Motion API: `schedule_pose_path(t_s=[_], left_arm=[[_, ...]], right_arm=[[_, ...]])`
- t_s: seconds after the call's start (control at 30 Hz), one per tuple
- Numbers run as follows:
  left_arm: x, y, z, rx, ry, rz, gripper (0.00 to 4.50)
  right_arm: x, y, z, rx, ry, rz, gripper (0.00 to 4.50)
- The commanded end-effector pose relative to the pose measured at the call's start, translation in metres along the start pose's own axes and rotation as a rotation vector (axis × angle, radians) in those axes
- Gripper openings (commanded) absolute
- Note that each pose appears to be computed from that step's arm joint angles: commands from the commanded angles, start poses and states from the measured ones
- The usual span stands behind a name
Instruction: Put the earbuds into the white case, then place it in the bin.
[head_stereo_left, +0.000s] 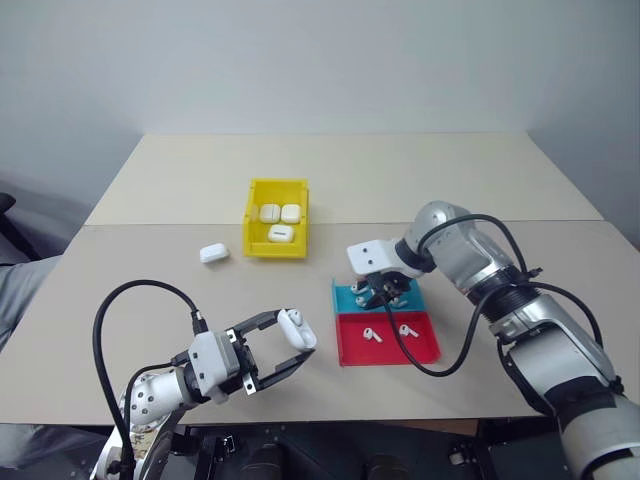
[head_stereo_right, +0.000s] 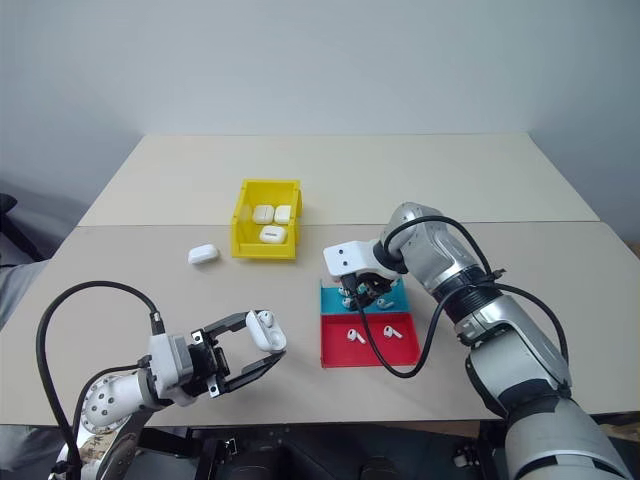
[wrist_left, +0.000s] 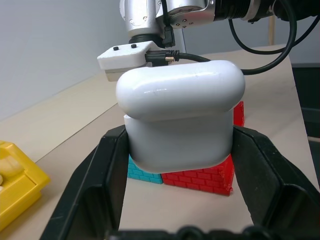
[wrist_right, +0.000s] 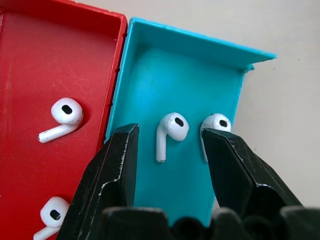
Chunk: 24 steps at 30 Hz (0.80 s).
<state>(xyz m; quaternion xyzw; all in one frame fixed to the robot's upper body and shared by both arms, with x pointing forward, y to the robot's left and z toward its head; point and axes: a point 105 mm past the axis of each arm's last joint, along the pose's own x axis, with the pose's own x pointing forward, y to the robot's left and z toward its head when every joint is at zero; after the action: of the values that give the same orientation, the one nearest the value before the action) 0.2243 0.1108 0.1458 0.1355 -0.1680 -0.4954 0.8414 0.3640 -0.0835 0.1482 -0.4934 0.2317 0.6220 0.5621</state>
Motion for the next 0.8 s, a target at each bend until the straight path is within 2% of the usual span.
schedule_pose_path(t_s=[0.03, 0.57, 0.7, 0.8], left_arm=[[0.0018, -0.0013, 0.0076, 0.020, -0.021, -0.008, 2.79], [0.0026, -0.0001, 0.0064, 0.023, -0.014, -0.005, 2.79], [0.0027, 0.0004, 0.0062, 0.025, -0.013, -0.005, 2.79], [0.0028, 0.0012, 0.0058, 0.024, -0.011, -0.004, 2.79]], right_arm=[[-0.0072, -0.0061, 0.0051, -0.019, 0.011, -0.011, 2.44], [-0.0005, -0.0092, 0.0051, -0.006, 0.019, -0.005, 2.44], [0.0006, -0.0088, 0.0052, -0.012, 0.022, -0.006, 1.59], [0.0013, -0.0091, 0.0045, -0.012, 0.027, -0.010, 1.59]])
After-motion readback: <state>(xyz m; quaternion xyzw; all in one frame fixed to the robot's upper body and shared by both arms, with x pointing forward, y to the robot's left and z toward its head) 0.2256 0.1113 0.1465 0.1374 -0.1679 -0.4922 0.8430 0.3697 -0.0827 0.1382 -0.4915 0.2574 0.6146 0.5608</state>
